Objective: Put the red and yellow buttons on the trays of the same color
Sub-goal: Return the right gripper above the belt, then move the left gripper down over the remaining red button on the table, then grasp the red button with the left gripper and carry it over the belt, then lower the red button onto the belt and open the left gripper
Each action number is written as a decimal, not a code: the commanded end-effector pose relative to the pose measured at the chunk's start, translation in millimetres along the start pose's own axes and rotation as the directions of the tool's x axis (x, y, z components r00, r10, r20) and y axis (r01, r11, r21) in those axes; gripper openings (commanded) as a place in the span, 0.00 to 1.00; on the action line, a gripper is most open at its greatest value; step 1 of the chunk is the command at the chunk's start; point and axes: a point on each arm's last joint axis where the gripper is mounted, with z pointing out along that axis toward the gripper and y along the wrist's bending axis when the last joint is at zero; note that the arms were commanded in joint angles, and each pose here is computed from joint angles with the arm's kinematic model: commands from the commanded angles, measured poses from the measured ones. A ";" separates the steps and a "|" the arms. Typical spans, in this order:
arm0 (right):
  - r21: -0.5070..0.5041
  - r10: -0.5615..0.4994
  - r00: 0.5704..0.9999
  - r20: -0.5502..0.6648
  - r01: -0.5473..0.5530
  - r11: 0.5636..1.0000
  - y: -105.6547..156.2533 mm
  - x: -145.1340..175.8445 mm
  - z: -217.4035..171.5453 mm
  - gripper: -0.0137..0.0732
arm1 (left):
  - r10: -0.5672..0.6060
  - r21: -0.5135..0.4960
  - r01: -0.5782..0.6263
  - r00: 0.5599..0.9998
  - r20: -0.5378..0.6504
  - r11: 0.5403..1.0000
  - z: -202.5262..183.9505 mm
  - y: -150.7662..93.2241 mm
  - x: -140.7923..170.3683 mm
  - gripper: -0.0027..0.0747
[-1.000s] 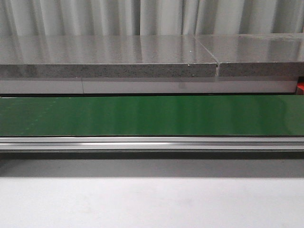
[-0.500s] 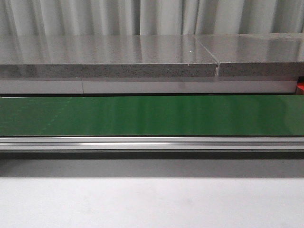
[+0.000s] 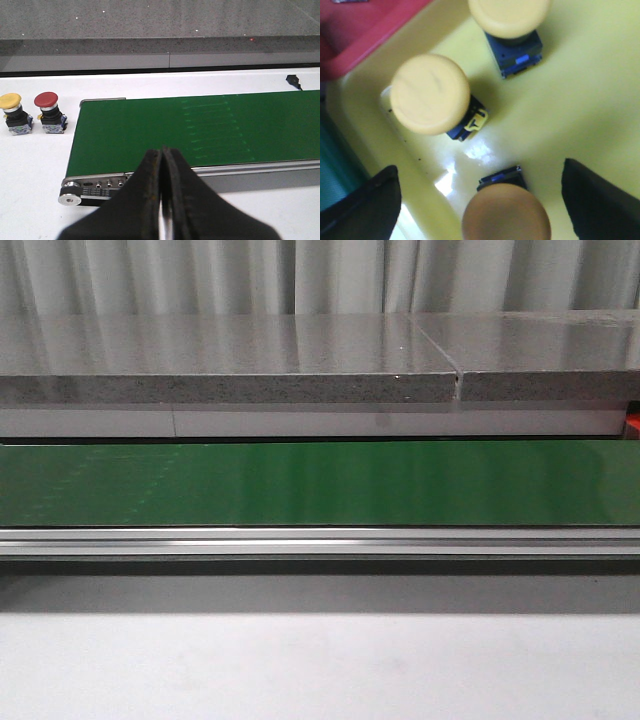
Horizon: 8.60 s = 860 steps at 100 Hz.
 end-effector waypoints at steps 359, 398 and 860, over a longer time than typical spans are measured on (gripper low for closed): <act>-0.337 -0.425 0.687 0.590 0.687 0.644 119.0 44.1 -162.4 0.08 | -0.385 -0.393 0.316 0.916 -0.110 0.864 185.5 73.7 -131.2 0.86; -0.337 -0.425 0.687 0.590 0.687 0.644 119.0 44.1 -162.4 0.08 | -0.511 -0.504 0.343 0.824 -0.243 0.793 268.2 120.7 -93.4 0.86; -0.337 -0.425 0.687 0.590 0.687 0.644 119.0 44.1 -162.4 0.08 | -0.285 -0.276 0.181 0.867 -0.408 0.944 252.4 113.7 -131.1 0.84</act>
